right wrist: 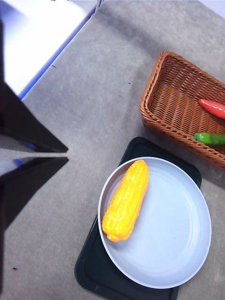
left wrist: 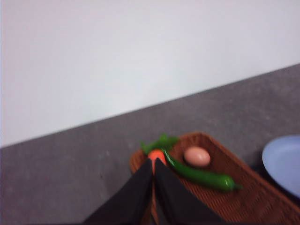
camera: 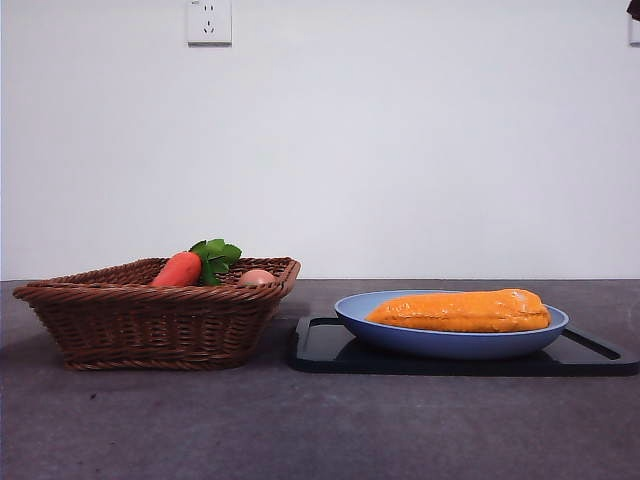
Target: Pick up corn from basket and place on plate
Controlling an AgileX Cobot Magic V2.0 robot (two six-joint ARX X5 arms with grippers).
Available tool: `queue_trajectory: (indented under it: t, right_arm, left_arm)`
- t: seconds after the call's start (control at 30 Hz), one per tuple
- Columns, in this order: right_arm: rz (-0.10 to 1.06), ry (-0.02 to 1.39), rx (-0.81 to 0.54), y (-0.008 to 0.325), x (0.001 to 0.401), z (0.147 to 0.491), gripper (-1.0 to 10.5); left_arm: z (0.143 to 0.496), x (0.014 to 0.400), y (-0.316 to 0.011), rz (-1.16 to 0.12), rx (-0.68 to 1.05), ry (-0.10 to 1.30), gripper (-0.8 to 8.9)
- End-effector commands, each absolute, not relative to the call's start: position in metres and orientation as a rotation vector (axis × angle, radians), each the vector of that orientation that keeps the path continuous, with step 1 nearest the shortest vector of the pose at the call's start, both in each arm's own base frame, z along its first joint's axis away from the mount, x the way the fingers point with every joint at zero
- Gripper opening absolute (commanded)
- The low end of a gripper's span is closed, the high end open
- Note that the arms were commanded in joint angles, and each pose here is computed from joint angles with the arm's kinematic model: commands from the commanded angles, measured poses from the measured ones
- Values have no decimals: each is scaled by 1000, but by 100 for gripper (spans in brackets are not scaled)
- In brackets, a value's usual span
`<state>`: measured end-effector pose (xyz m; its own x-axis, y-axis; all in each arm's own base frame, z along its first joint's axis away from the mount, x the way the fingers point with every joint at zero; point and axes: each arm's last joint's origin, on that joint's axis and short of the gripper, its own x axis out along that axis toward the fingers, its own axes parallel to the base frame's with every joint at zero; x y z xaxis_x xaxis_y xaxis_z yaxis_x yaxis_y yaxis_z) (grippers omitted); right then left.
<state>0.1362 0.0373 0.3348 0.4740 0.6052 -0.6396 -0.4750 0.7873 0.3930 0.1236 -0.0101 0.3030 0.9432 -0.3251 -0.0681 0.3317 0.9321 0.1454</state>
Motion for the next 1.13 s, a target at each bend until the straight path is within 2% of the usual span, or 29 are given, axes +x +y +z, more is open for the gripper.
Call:
queue_trajectory:
  t: [0.03,0.4,0.8,1.13]
  right_arm:
    - [676,816,151,38,138,341,3]
    - [679,777,143,38,141,343,3]
    - [679,777,143,38,141,343,3]
    - [679,776,143,38,141,343,3]
  left_arm:
    - [284,118,-10,-334,132,40,8]
    - [199,99,-7,-275,88,83,8]
    - [162,96,-4,-200,52,99,8]
    - [149,95,-3,-196,36,188,8]
